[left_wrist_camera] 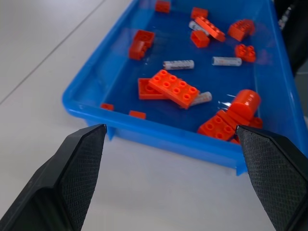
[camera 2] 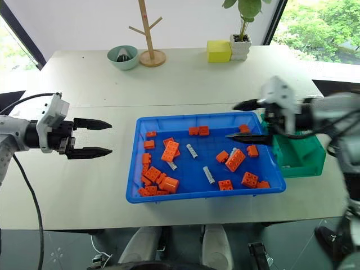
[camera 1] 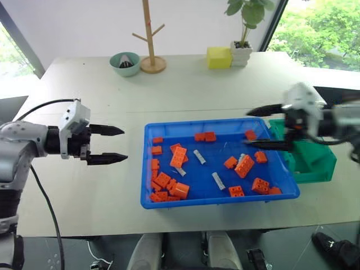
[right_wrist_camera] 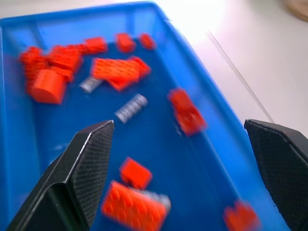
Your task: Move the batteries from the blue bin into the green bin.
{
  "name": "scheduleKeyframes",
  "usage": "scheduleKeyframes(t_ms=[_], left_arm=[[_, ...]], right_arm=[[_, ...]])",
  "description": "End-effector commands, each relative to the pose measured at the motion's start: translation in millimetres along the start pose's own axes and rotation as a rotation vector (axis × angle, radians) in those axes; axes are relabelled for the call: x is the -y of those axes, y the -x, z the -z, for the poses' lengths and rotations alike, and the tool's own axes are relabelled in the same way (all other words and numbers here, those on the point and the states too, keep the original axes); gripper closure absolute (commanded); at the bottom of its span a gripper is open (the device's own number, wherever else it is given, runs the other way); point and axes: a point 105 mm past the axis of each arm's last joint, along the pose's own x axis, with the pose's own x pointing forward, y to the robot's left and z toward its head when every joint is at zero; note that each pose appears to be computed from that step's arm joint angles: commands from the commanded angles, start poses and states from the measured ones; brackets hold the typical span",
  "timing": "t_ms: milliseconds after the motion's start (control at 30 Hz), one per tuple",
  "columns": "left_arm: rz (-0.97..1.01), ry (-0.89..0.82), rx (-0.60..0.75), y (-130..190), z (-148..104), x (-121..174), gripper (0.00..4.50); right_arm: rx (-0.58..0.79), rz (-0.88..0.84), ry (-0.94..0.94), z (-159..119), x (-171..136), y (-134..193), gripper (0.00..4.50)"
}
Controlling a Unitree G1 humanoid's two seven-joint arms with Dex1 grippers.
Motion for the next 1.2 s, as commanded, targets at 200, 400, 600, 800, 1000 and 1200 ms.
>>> scheduleKeyframes(t_ms=[200,400,600,800,1000,1200], left_arm=[[0.049,-0.081,0.002,-5,-20,16,0.00],[0.029,-0.070,0.009,-5,-18,23,0.00],[0.001,-0.055,0.014,-2,-16,27,0.00],[-0.013,-0.045,0.025,1,-17,29,0.00],[-0.019,-0.048,0.038,-1,-19,26,0.00],[-0.020,-0.052,0.050,-4,-22,27,0.00]], right_arm=[[-0.168,-0.410,0.312,-2,-6,-86,0.05],[-0.235,-0.569,0.554,-13,-7,-124,0.05],[-0.179,-0.640,0.703,-32,-18,-146,0.05],[-0.201,-0.729,0.859,-25,-33,-157,0.05],[-0.236,-0.773,0.970,-26,-37,-171,0.05],[-0.274,-0.773,1.032,-28,-35,-184,0.05]])
